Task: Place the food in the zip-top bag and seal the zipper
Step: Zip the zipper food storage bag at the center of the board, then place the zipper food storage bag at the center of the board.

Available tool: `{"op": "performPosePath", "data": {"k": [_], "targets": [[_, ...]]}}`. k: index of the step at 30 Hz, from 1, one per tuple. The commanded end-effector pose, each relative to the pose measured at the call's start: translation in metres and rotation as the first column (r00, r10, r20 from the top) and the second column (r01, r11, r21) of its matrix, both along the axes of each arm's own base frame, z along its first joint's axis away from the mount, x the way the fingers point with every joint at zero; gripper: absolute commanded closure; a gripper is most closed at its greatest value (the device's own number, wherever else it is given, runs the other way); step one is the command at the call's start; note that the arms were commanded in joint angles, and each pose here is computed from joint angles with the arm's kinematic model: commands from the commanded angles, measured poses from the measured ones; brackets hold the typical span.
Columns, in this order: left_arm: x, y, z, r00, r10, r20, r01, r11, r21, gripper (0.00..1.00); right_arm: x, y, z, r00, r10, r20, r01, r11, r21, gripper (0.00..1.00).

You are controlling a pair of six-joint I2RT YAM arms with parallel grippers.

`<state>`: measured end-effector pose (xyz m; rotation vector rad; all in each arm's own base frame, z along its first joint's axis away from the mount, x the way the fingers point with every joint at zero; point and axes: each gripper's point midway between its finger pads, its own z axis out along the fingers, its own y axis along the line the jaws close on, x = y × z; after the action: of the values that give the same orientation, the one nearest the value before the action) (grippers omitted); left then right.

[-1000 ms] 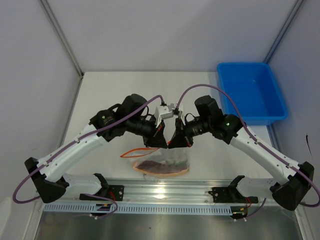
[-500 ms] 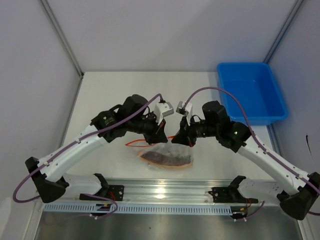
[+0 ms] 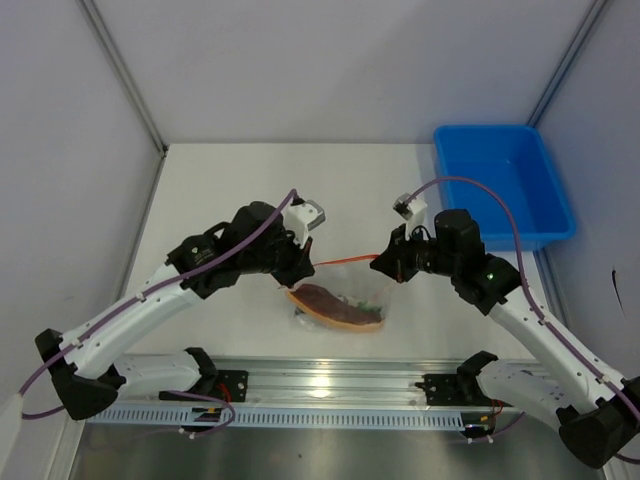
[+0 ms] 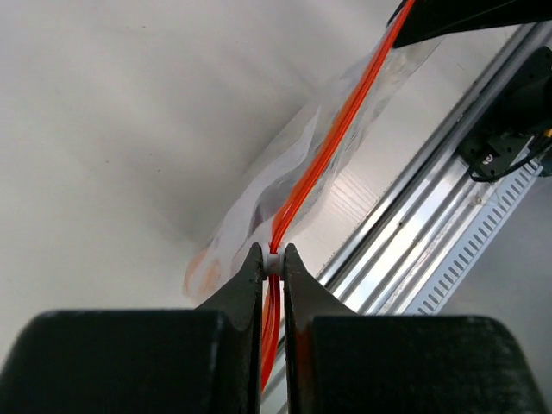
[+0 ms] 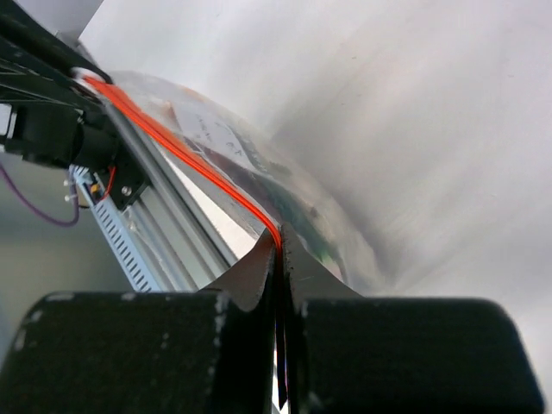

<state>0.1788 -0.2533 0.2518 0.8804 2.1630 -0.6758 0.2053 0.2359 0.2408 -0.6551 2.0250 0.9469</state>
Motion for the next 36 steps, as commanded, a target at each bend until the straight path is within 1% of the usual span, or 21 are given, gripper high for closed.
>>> {"op": "performPosePath", "data": {"k": [1,6,7,9,11,17,20,21,23,24,25,26,27,28,29,30,31,33,34,36], "targets": [[0.007,0.034,0.003,0.987,0.154,0.049,-0.156,0.987,0.040,0.99,0.017,-0.025,0.008,0.989,-0.144,0.031,0.144,0.990,-0.001,1.00],[0.012,0.058,0.002,0.957,0.279,0.075,-0.283,0.958,0.053,0.99,0.019,-0.042,0.007,0.978,-0.206,0.018,0.206,0.979,-0.005,1.00],[0.013,0.065,0.007,0.945,0.313,0.098,-0.318,0.947,0.042,0.99,0.019,-0.044,0.007,0.977,-0.210,0.018,0.211,0.978,-0.005,1.00],[0.014,0.075,0.004,0.927,0.362,0.100,-0.367,0.929,0.045,0.99,0.018,-0.046,0.008,0.974,-0.224,0.015,0.224,0.975,-0.001,1.00],[0.014,0.087,0.009,0.899,0.421,0.118,-0.427,0.904,0.022,1.00,0.017,-0.048,0.008,0.972,-0.234,0.009,0.234,0.972,-0.004,1.00],[0.007,0.101,0.016,0.872,0.474,0.122,-0.471,0.880,-0.057,0.99,0.010,-0.042,0.018,0.977,-0.211,-0.008,0.211,0.977,0.035,1.00],[0.005,0.095,0.020,0.880,0.462,0.113,-0.452,0.886,-0.105,0.99,0.012,-0.032,0.020,0.980,-0.196,-0.030,0.198,0.979,0.050,1.00],[0.006,0.091,0.020,0.885,0.453,0.105,-0.443,0.890,-0.109,0.96,0.014,-0.029,0.020,0.980,-0.196,-0.046,0.198,0.979,0.055,1.00],[0.009,0.079,0.023,0.899,0.430,0.089,-0.418,0.900,-0.122,0.75,0.026,-0.018,0.014,0.978,-0.189,-0.088,0.192,0.981,0.034,1.00],[0.013,0.071,0.019,0.905,0.419,0.074,-0.412,0.906,-0.096,0.65,0.032,-0.016,0.011,0.974,-0.200,-0.105,0.203,0.979,0.024,1.00],[0.018,0.067,0.018,0.902,0.426,0.069,-0.420,0.904,-0.085,0.58,0.043,-0.009,0.001,0.971,-0.198,-0.132,0.200,0.980,0.003,1.00],[0.025,0.066,0.018,0.891,0.449,0.066,-0.444,0.893,-0.073,0.39,0.052,-0.006,0.004,0.969,-0.210,-0.128,0.212,0.977,0.003,1.00],[0.038,0.066,0.007,0.868,0.493,0.064,-0.493,0.870,-0.016,0.28,0.062,-0.005,0.004,0.966,-0.224,-0.130,0.227,0.974,0.003,1.00],[0.045,0.068,0.003,0.852,0.519,0.071,-0.521,0.853,0.015,0.23,0.074,-0.005,0.004,0.963,-0.235,-0.133,0.238,0.971,0.005,1.00],[0.053,0.069,0.013,0.835,0.544,0.082,-0.546,0.838,0.006,0.15,0.090,-0.002,0.000,0.957,-0.248,-0.148,0.250,0.968,-0.006,1.00],[0.058,0.070,0.013,0.819,0.567,0.091,-0.570,0.821,0.013,0.10,0.100,-0.001,0.000,0.955,-0.258,-0.145,0.260,0.965,-0.005,1.00],[0.066,0.074,0.023,0.784,0.610,0.114,-0.613,0.790,-0.013,0.01,0.115,-0.004,0.003,0.952,-0.278,-0.127,0.280,0.960,0.002,1.00],[0.069,0.078,0.035,0.754,0.645,0.124,-0.644,0.763,-0.053,0.01,0.142,-0.001,0.007,0.951,-0.285,-0.120,0.289,0.957,0.013,1.00],[0.068,0.085,0.048,0.733,0.667,0.133,-0.660,0.745,-0.099,0.00,0.153,-0.003,0.005,0.949,-0.292,-0.117,0.294,0.956,0.005,1.00],[0.066,0.088,0.068,0.724,0.677,0.137,-0.653,0.735,-0.183,0.00,0.185,-0.008,-0.002,0.942,-0.311,-0.128,0.312,0.950,-0.011,1.00]]}}
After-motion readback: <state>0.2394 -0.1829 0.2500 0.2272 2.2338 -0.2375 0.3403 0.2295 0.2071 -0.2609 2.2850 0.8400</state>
